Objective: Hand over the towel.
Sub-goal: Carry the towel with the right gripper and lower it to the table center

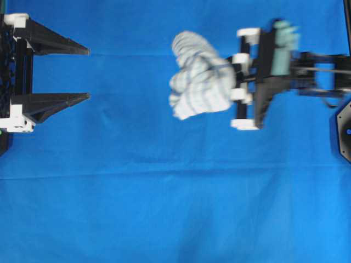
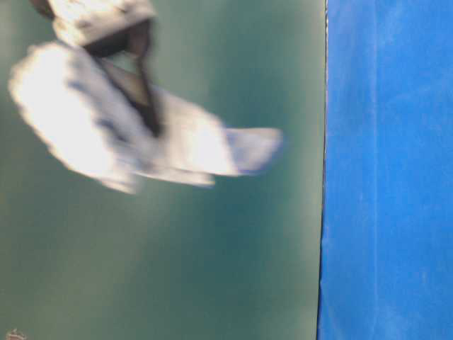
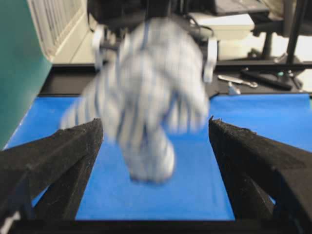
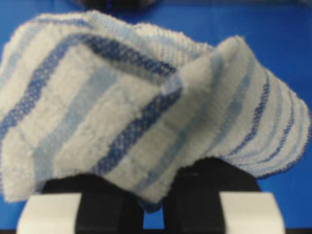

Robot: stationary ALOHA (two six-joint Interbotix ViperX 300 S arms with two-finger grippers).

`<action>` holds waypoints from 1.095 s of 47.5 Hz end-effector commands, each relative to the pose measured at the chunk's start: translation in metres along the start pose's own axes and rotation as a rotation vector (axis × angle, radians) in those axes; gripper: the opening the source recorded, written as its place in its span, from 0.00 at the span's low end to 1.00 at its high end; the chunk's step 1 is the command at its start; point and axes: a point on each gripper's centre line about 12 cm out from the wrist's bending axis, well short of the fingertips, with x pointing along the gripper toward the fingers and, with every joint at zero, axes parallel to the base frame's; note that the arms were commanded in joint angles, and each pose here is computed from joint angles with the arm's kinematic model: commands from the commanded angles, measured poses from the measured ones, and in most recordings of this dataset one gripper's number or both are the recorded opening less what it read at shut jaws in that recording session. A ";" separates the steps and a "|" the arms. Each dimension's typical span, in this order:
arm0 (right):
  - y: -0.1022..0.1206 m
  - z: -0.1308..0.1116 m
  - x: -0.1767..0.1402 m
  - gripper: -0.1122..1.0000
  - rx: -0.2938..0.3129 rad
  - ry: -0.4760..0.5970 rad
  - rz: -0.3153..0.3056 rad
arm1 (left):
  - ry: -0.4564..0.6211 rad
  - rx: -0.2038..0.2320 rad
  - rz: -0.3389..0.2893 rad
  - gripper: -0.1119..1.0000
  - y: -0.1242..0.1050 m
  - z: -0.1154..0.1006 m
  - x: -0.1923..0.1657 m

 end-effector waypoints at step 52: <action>-0.003 -0.115 0.116 0.18 0.018 0.470 0.007 | -0.008 0.000 -0.001 0.94 0.000 0.000 -0.001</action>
